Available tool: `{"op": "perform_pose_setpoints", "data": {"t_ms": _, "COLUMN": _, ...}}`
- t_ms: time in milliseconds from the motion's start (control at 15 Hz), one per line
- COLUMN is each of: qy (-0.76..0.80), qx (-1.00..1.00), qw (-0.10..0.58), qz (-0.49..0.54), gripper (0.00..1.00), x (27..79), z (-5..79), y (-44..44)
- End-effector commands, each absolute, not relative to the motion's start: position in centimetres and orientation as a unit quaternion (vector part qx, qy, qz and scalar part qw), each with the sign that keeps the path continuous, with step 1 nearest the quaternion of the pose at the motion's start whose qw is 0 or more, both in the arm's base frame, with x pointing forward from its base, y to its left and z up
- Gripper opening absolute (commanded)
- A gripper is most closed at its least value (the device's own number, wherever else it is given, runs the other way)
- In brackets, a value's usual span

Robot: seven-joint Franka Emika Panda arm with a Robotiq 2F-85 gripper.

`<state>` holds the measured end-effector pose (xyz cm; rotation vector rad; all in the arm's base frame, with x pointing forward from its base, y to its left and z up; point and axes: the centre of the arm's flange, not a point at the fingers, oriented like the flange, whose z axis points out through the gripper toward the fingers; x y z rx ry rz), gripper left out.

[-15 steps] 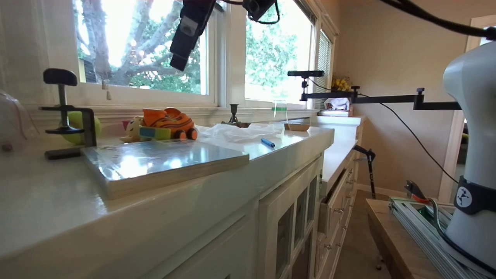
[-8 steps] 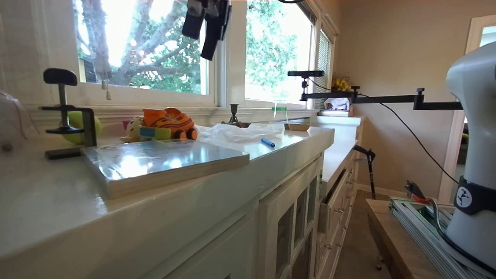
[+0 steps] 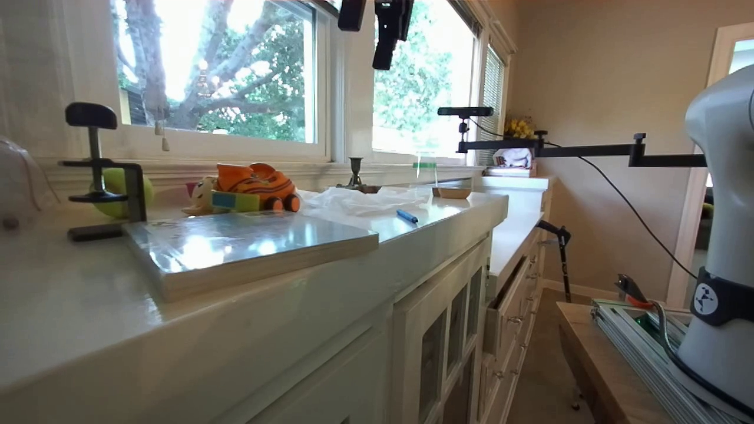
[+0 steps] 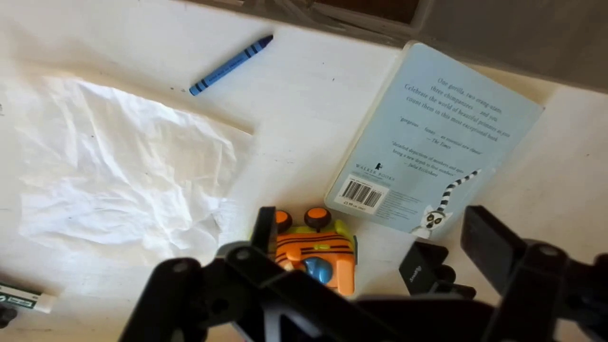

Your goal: Flip the children's book over

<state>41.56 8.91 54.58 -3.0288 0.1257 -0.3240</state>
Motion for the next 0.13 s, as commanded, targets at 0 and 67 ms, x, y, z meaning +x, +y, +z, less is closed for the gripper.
{"op": "perform_pose_setpoints", "data": {"t_ms": 0, "qy": 0.040, "qx": -0.993, "qw": 0.046, "qz": -0.105, "gripper": 1.00, "x": 41.60, "z": 54.47, "y": 9.01}}
{"op": "perform_pose_setpoints", "data": {"t_ms": 67, "qy": 0.039, "qx": -0.993, "qw": 0.046, "qz": -0.103, "gripper": 1.00, "x": 41.67, "z": 54.27, "y": 9.12}}
